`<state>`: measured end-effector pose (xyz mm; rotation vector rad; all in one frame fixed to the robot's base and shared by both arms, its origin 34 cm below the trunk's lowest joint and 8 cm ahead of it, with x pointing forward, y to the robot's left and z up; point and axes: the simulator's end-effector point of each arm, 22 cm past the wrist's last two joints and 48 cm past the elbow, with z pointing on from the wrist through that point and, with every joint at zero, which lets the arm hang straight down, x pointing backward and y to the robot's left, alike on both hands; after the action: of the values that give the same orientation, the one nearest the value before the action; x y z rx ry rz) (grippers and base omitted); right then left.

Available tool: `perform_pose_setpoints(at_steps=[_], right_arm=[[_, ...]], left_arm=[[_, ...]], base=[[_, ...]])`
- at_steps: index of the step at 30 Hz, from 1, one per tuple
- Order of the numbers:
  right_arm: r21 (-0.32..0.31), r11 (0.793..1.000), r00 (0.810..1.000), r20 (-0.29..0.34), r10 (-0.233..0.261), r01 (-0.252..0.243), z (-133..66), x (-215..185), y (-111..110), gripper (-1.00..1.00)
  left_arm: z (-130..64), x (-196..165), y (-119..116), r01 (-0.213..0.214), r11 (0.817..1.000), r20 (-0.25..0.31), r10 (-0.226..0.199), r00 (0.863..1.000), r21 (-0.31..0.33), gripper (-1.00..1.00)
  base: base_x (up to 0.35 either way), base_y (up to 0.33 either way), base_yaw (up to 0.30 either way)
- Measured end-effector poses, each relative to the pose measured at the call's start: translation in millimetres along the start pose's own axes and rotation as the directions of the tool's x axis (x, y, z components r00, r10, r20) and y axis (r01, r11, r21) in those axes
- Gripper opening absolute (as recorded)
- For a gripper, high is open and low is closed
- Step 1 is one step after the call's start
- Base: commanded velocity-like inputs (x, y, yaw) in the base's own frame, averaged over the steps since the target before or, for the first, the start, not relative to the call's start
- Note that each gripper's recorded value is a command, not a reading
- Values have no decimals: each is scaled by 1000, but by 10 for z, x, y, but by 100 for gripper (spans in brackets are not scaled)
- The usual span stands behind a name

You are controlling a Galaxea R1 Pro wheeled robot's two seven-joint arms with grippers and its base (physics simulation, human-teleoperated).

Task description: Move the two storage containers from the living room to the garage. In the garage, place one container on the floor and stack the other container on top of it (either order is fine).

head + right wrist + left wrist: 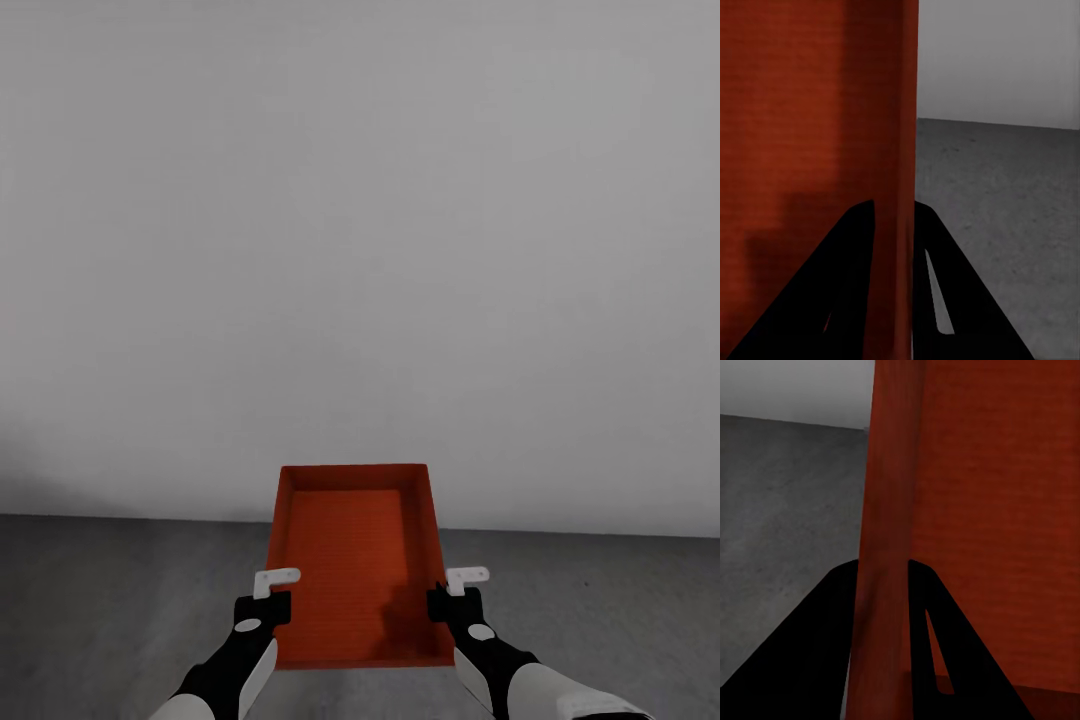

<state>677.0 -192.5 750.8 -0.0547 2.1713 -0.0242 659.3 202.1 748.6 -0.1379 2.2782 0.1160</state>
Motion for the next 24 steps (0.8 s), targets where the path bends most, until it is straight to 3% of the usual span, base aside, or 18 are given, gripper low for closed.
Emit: perform_pose_setpoints(at_steps=[24], right_arm=[[-2,1000,999,-38,0,0,59,209,10,-100]], left_arm=[[76,197,3,-5,1000,-38,5,999,-2,-100]], base=[[0,0,0]])
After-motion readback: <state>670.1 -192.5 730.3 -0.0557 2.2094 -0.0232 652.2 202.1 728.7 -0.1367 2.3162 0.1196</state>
